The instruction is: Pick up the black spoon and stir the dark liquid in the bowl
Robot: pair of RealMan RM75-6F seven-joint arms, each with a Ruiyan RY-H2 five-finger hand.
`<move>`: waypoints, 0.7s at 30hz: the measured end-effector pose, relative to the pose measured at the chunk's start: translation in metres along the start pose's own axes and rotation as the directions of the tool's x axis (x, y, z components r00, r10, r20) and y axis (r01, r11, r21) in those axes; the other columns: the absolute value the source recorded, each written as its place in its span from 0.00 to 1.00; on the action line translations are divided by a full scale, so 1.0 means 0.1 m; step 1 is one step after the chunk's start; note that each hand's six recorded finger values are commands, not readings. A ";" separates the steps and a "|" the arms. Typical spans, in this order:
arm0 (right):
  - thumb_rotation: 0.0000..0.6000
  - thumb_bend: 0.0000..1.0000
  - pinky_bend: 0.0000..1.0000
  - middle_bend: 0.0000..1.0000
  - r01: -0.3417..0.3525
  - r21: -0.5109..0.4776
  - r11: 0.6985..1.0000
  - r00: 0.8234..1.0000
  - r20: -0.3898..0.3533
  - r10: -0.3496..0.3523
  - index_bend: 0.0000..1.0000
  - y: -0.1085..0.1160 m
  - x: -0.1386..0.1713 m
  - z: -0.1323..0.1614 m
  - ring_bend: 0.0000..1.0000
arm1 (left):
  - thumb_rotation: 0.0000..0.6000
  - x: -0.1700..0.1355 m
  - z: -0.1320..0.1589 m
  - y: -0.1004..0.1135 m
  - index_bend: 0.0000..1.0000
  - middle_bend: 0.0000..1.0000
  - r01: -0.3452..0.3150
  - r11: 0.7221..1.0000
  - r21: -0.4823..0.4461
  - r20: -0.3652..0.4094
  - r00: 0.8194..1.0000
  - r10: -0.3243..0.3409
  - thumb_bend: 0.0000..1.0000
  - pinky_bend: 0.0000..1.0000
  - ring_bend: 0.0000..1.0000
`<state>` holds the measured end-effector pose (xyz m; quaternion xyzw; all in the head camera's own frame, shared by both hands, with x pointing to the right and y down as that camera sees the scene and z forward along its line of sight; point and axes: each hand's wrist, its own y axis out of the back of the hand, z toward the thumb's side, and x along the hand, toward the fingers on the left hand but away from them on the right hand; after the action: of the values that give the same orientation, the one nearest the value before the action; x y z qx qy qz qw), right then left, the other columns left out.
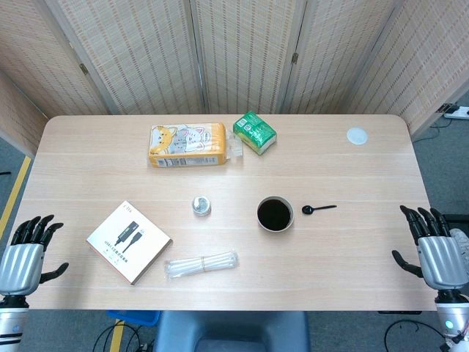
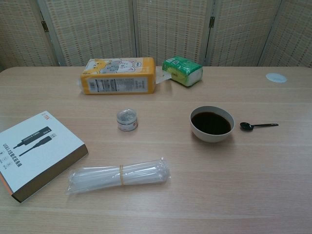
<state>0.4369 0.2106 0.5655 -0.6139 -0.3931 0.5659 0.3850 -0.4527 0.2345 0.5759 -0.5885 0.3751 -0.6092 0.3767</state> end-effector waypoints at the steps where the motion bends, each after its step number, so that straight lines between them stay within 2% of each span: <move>1: 1.00 0.18 0.10 0.17 0.001 0.000 1.000 1.000 -0.001 -0.001 0.07 0.00 0.00 0.00 0.12 | 1.00 0.00 0.00 0.00 0.24 0.15 -0.001 1.000 0.000 -0.001 1.000 0.001 0.18 0.14 0.12; 10: 1.00 0.18 0.12 0.18 0.003 -0.003 1.000 1.000 0.002 -0.003 0.08 0.00 0.01 0.00 0.14 | 1.00 0.02 0.03 0.02 0.23 0.15 -0.022 1.000 -0.011 0.007 1.000 0.022 0.18 0.14 0.12; 21: 1.00 0.18 0.19 0.25 0.025 -0.012 1.000 1.000 -0.002 -0.025 0.11 -0.01 0.01 -0.01 0.20 | 1.00 0.02 0.04 0.03 0.23 0.15 -0.026 0.999 -0.025 0.011 1.000 0.027 0.18 0.14 0.12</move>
<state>0.4378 0.2119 0.5656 -0.6118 -0.4038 0.5582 0.3887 -0.4490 0.2314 0.5746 -0.5916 0.3883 -0.5961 0.3795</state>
